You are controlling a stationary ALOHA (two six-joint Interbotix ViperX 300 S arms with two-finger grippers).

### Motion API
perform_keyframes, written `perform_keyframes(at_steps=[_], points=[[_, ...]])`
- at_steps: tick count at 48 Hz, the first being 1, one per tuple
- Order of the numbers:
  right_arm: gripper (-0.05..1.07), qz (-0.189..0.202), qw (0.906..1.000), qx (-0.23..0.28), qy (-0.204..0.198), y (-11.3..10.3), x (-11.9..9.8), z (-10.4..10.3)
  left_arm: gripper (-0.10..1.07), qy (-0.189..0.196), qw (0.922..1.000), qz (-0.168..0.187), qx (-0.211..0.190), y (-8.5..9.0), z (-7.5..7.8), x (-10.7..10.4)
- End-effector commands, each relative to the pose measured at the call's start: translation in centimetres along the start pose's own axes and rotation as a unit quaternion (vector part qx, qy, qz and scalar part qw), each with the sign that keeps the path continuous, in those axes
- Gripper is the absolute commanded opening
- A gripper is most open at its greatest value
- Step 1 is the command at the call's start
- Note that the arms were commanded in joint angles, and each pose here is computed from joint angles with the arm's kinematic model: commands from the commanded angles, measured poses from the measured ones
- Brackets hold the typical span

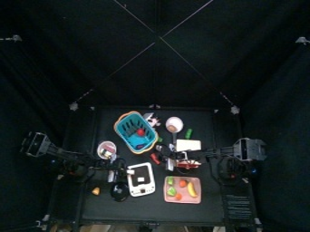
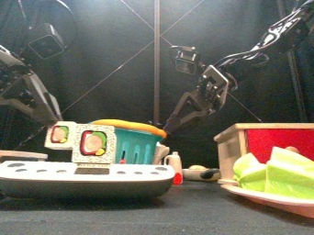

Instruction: Place sushi piece to left of stove

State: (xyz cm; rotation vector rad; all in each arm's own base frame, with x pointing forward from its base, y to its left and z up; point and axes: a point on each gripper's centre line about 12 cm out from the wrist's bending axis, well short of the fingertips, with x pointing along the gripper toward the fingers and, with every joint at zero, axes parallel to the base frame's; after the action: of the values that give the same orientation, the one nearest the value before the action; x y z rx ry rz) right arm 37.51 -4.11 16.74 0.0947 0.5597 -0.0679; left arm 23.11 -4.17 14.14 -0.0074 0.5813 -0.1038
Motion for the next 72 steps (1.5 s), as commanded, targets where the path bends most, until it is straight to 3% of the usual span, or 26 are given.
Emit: perform_keyframes(at_steps=[1,24,37,47,72], points=[[0.45,0.001,0.9998,-0.001,-0.021,0.1,-0.3,1.5,0.67,0.005,0.9999,-0.002,-0.016,-0.1,-0.3,-0.4],[0.45,0.001,0.9999,0.000,-0.017,0.1,0.2,1.3,0.67,0.061,0.9961,-0.028,-0.058,-0.6,-2.8,-2.5],[0.45,0.001,0.9998,-0.001,-0.017,0.0,0.3,1.4,0.67,0.086,0.9939,-0.012,-0.068,0.2,-4.4,-2.8],[0.45,0.001,0.9999,-0.001,-0.015,0.0,0.6,1.4,0.67,0.070,0.9957,-0.003,-0.061,0.6,-3.9,-2.6],[0.45,0.000,0.9999,-0.003,-0.012,0.0,0.8,1.4,0.67,0.086,0.9945,0.009,-0.059,1.0,-4.3,-1.9]])
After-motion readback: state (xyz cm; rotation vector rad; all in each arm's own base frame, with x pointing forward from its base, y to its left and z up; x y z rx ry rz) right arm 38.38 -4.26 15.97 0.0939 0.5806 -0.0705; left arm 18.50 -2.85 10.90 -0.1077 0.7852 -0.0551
